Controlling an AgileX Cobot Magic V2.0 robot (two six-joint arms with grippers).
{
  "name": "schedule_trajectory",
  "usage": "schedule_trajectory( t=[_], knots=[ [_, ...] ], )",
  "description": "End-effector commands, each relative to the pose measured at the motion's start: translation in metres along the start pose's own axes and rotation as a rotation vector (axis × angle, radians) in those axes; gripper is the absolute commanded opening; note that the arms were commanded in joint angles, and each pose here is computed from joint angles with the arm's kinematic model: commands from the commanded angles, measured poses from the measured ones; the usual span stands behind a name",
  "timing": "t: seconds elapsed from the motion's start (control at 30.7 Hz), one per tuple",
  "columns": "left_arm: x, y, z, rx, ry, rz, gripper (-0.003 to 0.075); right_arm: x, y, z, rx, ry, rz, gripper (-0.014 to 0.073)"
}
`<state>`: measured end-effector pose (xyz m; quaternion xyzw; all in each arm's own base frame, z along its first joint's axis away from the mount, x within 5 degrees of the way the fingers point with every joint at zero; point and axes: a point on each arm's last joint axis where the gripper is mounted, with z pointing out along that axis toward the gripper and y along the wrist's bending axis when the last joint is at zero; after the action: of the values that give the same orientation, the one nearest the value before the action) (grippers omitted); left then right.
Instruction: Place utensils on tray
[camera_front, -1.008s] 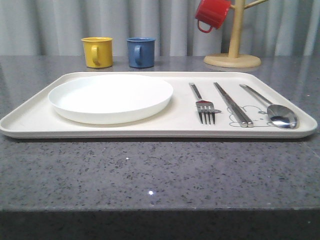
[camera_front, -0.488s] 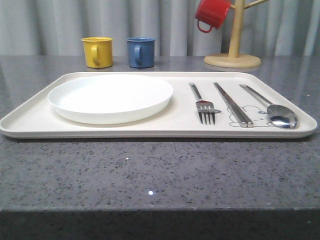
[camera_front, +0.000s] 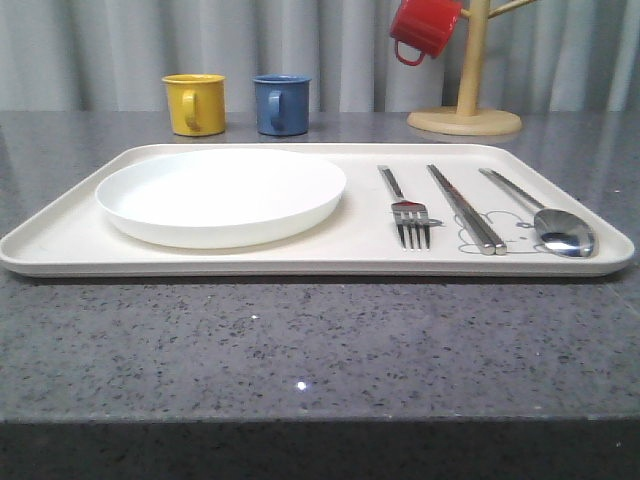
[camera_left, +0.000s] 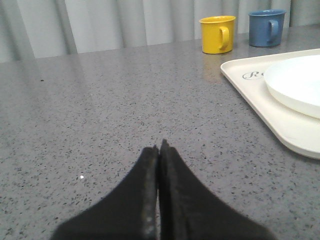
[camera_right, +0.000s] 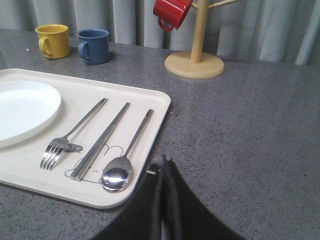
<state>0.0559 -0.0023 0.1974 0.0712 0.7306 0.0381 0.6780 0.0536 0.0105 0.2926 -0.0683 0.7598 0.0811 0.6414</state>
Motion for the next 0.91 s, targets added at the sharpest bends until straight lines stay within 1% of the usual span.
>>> schedule_trajectory(
  t=[0.0,0.29,0.39,0.52,0.59,0.72,0.88],
  knots=[
    [-0.008,0.001,-0.002,-0.014,-0.106,-0.016,-0.0018,-0.015,0.000,-0.002,0.001,-0.099,-0.022,-0.0067],
    [-0.008,0.001,-0.002,-0.014,-0.106,-0.016,-0.0018,-0.014,0.000,-0.001,0.001,-0.097,-0.022,-0.0067],
    [-0.008,0.001,-0.002,-0.014,-0.106,-0.016,-0.0018,-0.007,-0.001,0.001,0.017,-0.114,-0.060,-0.0067],
    [-0.008,0.001,-0.002,-0.014,-0.106,-0.016,-0.0018,0.013,-0.003,0.003,0.052,-0.215,-0.084,-0.0067],
    [-0.008,0.001,-0.002,-0.014,-0.106,-0.016,-0.0018,0.030,-0.005,0.004,0.092,-0.257,-0.073,-0.0067],
    [-0.008,0.001,-0.002,-0.014,-0.106,-0.016,-0.0018,0.062,-0.010,0.007,0.171,-0.236,-0.028,-0.0067],
    [-0.008,0.001,-0.002,-0.014,-0.106,-0.016,-0.0018,0.089,-0.014,0.014,0.215,-0.196,0.027,-0.0067]
  ],
)
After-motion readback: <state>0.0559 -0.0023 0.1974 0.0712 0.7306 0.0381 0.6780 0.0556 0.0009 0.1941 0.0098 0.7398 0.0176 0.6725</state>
